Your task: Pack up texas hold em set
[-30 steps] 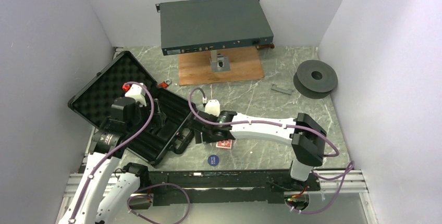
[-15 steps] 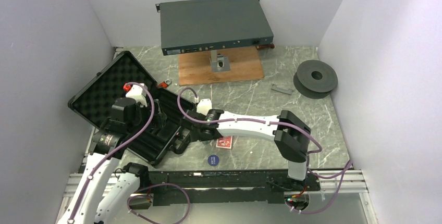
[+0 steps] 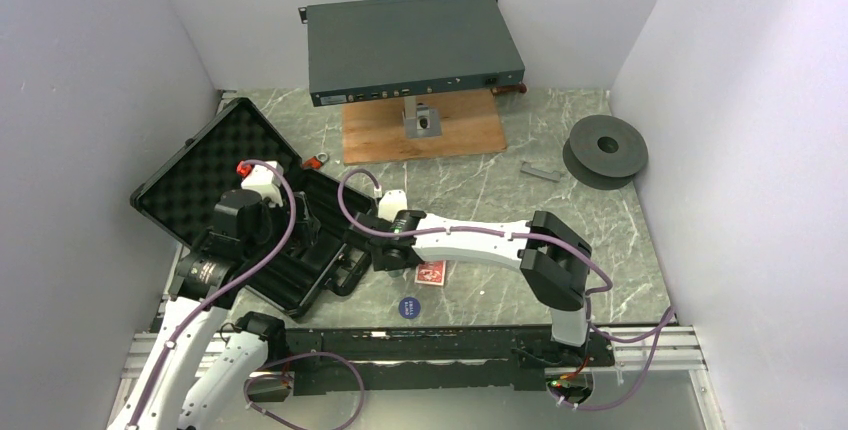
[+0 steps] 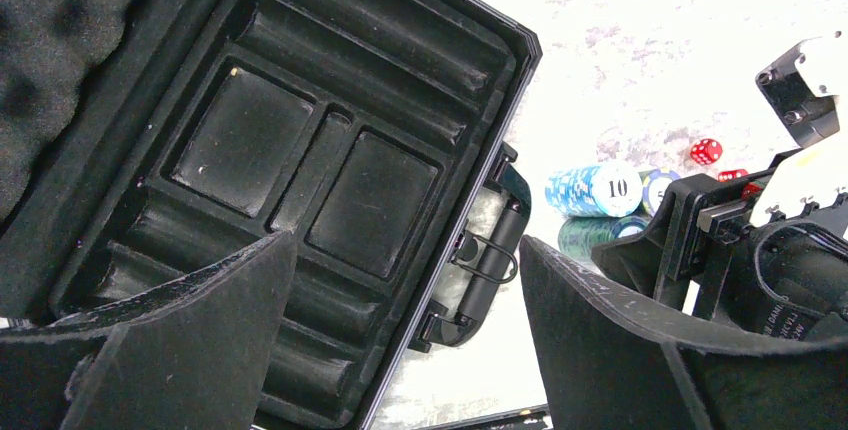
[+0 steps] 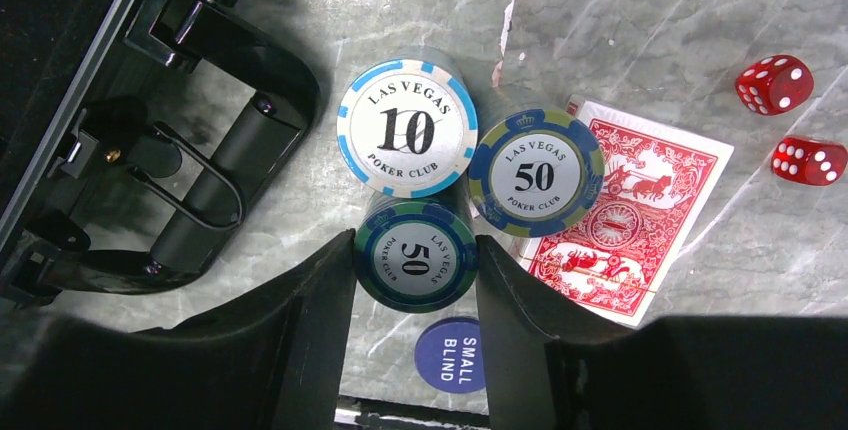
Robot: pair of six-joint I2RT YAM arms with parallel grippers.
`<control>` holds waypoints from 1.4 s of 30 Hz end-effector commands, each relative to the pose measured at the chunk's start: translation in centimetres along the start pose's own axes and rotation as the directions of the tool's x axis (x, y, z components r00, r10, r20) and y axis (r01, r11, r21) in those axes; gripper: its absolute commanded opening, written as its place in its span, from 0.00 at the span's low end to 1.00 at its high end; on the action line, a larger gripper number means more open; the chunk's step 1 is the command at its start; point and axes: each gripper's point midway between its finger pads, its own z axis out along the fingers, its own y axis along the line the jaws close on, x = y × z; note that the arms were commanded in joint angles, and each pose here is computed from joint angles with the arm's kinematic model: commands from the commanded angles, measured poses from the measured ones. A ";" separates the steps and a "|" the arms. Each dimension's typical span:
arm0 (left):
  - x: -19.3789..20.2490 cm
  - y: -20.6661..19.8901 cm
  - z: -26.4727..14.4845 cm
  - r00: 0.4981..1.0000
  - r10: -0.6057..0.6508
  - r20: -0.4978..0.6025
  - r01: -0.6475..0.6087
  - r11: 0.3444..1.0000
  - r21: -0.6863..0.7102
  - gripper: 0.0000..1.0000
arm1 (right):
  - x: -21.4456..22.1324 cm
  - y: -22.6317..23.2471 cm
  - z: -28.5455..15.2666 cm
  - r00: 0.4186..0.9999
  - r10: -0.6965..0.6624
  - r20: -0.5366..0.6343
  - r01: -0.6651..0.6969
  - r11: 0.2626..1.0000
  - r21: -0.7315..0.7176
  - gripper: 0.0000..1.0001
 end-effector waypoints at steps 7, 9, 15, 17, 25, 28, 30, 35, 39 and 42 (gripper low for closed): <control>-0.4 0.1 0.0 1.000 -0.006 0.019 0.006 1.000 -0.015 0.88 | -0.3 -0.3 0.4 1.000 0.002 0.021 -0.002 1.000 0.021 0.46; -0.4 0.0 0.0 1.000 -0.004 0.018 0.005 1.000 -0.014 0.88 | -0.3 -0.4 0.5 1.000 -0.001 0.022 0.001 1.000 0.027 0.50; -0.3 0.0 0.0 1.000 -0.003 0.014 0.003 1.000 -0.015 0.87 | -0.4 -0.5 0.7 0.999 -0.002 0.032 0.001 1.000 0.028 0.54; -0.3 0.1 0.0 1.000 -0.004 0.013 0.004 1.000 -0.019 0.87 | -0.5 -0.7 0.8 0.999 -0.006 0.035 0.004 0.999 0.035 0.55; -0.3 0.2 0.0 1.000 -0.004 0.015 0.005 1.000 -0.029 0.88 | -0.5 -0.4 1.1 0.999 -0.013 0.033 0.012 1.000 0.019 0.42; -0.3 0.2 -0.1 1.000 -0.006 0.018 0.006 0.999 -0.032 0.88 | -0.7 -0.1 0.4 0.999 -0.015 0.029 0.015 1.000 -0.009 0.18; -0.4 0.0 -0.2 1.000 -0.004 0.024 0.004 1.000 -0.023 0.88 | -0.8 0.3 -0.4 0.999 -0.032 0.012 0.032 0.999 -0.036 0.08; -0.9 -0.9 -0.7 0.998 0.015 0.057 -0.017 0.999 0.035 0.88 | -0.3 1.6 -3.1 0.996 -0.080 -0.044 0.074 0.988 -0.136 0.00; -1.3 -2.3 -1.1 0.995 0.044 0.092 -0.056 0.991 0.123 0.90 | -0.9 2.1 -5.7 0.993 -0.111 -0.047 0.100 0.976 -0.196 0.00; -1.8 -4.0 -2.3 0.989 0.062 0.136 -0.091 0.971 0.222 0.89 | -1.5 2.8 -7.6 0.990 -0.135 -0.045 0.119 0.959 -0.256 0.00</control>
